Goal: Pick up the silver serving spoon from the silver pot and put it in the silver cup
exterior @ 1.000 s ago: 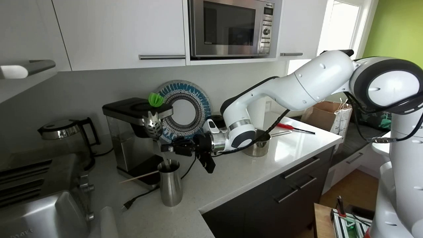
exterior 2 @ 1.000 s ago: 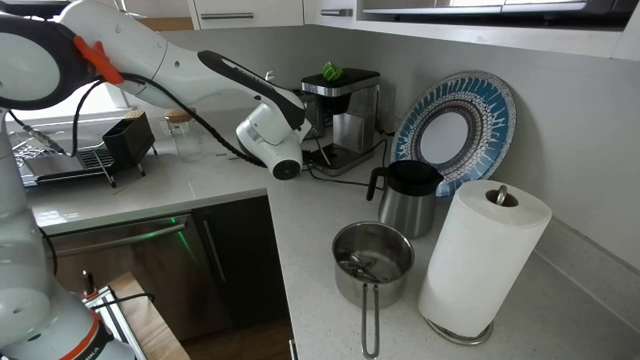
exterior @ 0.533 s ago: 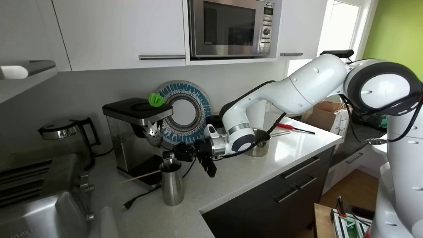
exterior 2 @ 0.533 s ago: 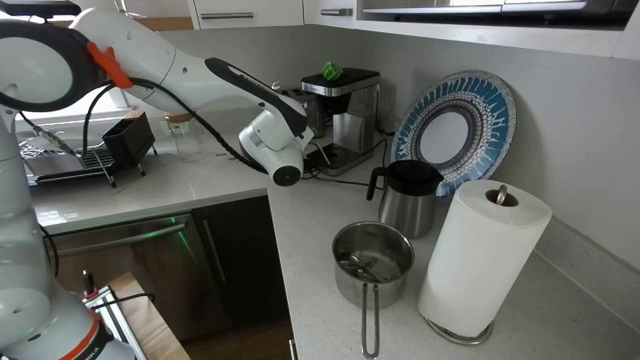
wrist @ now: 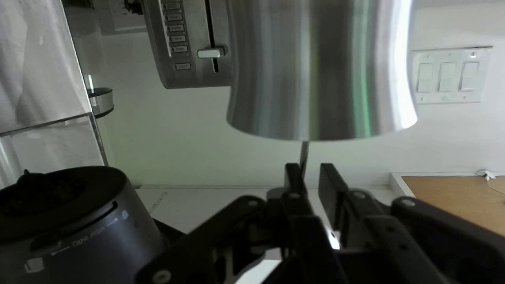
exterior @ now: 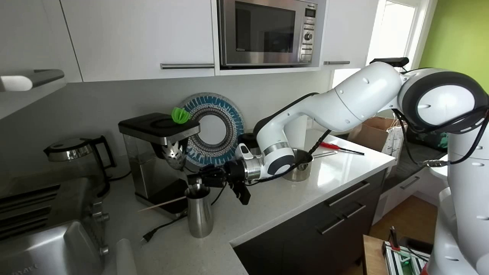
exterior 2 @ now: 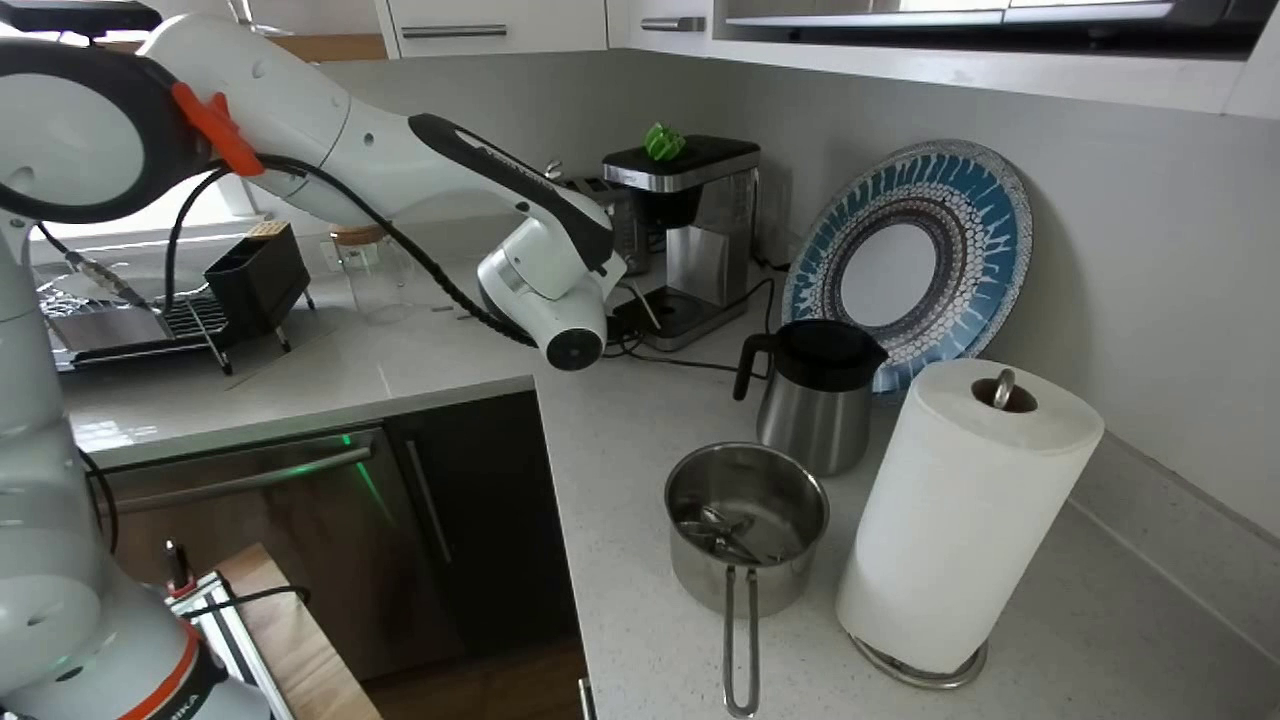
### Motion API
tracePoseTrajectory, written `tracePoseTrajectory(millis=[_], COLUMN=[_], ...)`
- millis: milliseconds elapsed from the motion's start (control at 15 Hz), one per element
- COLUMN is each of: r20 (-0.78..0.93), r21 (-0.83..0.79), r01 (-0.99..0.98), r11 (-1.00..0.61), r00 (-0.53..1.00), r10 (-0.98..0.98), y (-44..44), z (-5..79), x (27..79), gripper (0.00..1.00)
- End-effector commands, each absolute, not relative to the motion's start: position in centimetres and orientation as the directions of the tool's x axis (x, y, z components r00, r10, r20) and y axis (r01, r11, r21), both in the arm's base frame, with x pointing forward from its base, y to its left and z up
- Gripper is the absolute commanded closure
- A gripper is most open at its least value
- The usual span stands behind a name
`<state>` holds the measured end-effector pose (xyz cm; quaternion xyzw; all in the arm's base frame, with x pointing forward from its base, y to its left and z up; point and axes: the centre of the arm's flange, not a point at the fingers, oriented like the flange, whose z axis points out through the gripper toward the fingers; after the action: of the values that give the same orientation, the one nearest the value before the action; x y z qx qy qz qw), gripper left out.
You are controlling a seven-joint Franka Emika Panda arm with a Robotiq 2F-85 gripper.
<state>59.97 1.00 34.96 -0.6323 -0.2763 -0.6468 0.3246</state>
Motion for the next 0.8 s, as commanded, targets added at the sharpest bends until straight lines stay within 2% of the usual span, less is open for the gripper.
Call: tracePoseTrajectory(millis=[0,400,467,600,733], r20=[0.998,0.993,0.992,0.992,0.998], r21=[-0.038,0.049,0.055,0.049,0.065], r01=[0.777,0.791,0.794,0.812,0.859], r11=[-0.628,-0.610,-0.605,-0.582,-0.508], r00=[0.000,-0.101,-0.111,-0.107,-0.070], r10=[-0.061,-0.053,-0.055,-0.065,0.009], y=[1.3,1.7,1.7,1.9,2.3], z=[36.9,44.0,45.2,47.8,50.5], x=[59.8,59.2,58.9,57.8,55.7], gripper=[0.48,0.04,0.00,0.00,0.00])
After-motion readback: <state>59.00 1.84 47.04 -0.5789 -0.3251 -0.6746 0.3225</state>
